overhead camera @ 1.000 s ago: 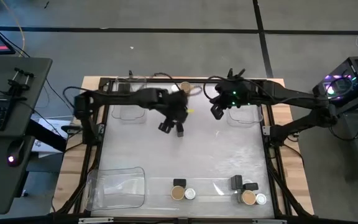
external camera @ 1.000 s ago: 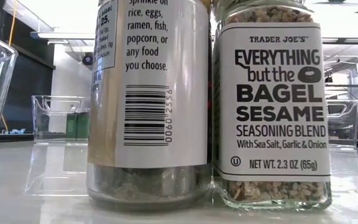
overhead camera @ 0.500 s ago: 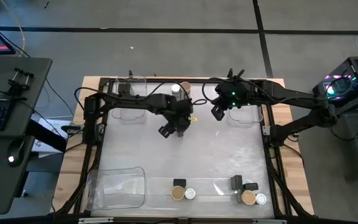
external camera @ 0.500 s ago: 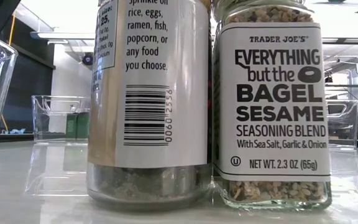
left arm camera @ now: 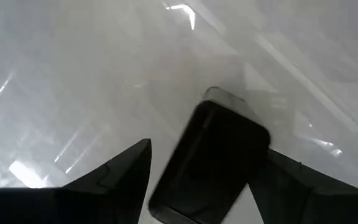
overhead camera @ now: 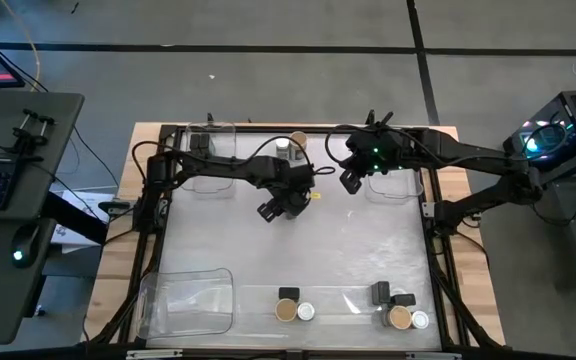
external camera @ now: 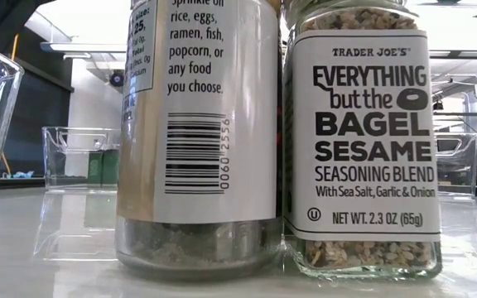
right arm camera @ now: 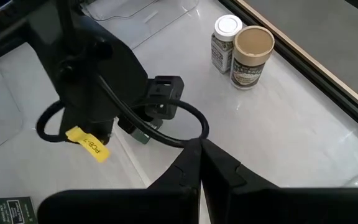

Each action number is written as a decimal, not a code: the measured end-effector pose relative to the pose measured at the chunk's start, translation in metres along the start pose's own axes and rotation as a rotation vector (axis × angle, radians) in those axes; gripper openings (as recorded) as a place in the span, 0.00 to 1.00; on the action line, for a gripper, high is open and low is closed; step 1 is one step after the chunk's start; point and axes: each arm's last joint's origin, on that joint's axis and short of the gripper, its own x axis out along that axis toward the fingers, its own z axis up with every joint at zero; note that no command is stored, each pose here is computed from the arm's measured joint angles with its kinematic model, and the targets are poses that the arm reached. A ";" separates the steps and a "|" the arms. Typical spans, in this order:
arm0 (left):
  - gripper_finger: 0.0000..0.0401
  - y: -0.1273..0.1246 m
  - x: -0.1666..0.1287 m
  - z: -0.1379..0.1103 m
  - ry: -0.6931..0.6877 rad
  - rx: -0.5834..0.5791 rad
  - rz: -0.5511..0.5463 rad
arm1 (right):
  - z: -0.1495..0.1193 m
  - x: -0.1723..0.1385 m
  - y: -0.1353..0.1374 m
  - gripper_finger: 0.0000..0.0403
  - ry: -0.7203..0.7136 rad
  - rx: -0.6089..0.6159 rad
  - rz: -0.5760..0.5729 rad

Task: Sort spices by type
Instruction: Put the black seasoning can into the top left transparent bin

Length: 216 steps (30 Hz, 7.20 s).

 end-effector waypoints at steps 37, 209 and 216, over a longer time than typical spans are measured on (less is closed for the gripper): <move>0.24 -0.100 -0.187 -0.179 -0.210 -1.563 0.557 | 0.017 0.004 -0.038 0.00 -0.067 0.069 -0.081; 0.00 -0.067 -0.166 -0.095 -1.016 -1.088 0.281 | -0.149 0.093 0.047 0.00 0.559 0.054 0.259; 0.00 -0.067 -0.168 -0.094 -1.035 -1.073 0.295 | -0.121 0.117 0.022 0.00 0.391 0.040 0.239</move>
